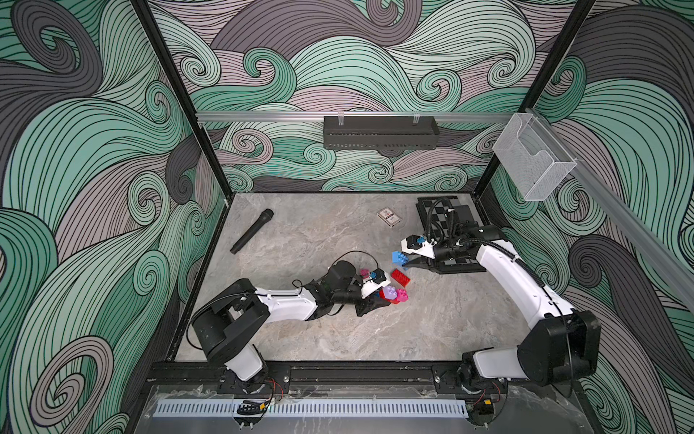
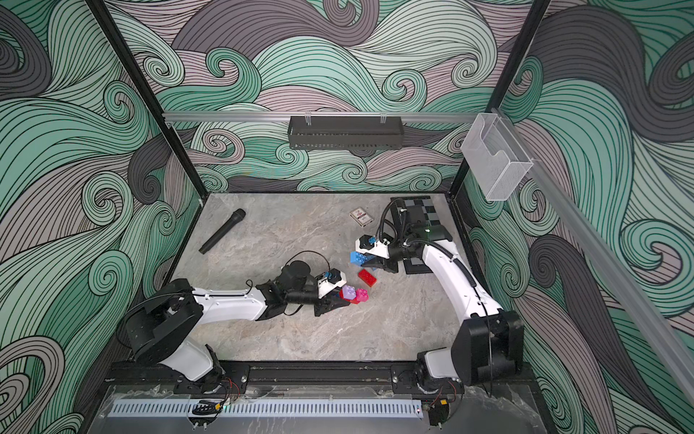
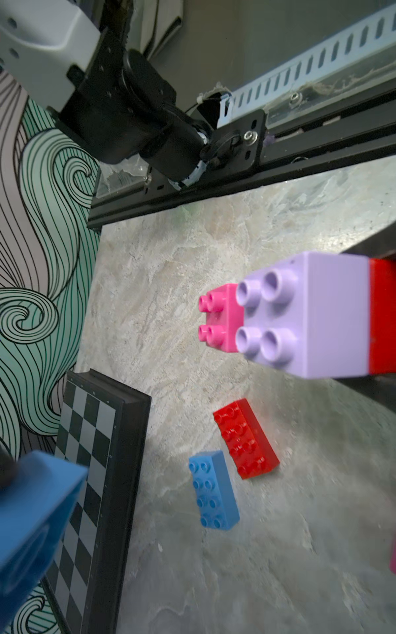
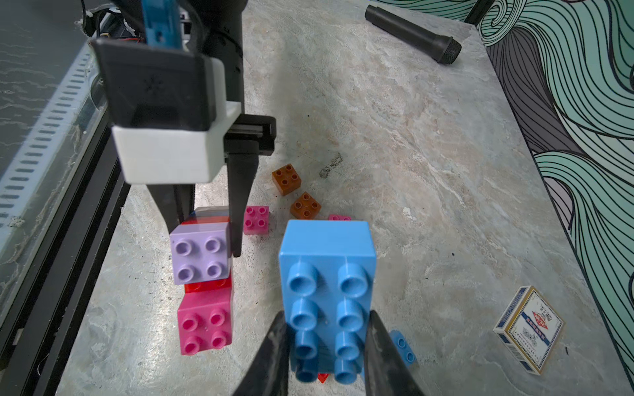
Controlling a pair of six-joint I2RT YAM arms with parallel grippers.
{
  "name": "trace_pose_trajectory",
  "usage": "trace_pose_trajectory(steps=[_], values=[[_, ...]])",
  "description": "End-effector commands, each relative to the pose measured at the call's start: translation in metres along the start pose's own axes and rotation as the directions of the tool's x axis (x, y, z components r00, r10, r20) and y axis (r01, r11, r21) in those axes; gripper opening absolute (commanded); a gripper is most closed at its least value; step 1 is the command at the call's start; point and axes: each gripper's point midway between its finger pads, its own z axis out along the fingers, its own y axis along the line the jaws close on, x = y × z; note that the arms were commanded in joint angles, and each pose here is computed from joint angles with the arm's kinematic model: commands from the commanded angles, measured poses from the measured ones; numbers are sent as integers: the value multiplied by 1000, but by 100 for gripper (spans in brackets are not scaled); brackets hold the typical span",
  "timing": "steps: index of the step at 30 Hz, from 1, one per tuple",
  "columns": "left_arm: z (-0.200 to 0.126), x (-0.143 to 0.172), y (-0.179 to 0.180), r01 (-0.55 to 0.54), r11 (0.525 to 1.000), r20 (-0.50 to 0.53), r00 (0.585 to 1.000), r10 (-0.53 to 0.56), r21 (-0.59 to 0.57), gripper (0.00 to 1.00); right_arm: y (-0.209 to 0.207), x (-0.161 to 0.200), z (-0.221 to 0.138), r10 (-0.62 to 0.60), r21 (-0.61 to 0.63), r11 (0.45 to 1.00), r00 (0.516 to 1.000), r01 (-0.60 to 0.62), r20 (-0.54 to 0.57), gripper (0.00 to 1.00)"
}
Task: Assemble the letter p with lego
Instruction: Assemble the lego brick with the lego brick.
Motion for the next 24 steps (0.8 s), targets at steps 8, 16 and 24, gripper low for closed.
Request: trace_pose_trajectory(steps=[8,16,24], values=[[33,-3,-8,-51,999,181,982,48,17,0,27,17,-12,81,-72,993,984,-93,-157,0],[34,24,-1,-107,994,261,960,106,-11,0,64,45,-24,144,-91,975,894,-201,-425,0],[29,46,14,-55,998,220,974,58,-16,0,90,56,-12,26,-214,960,819,-181,-573,0]])
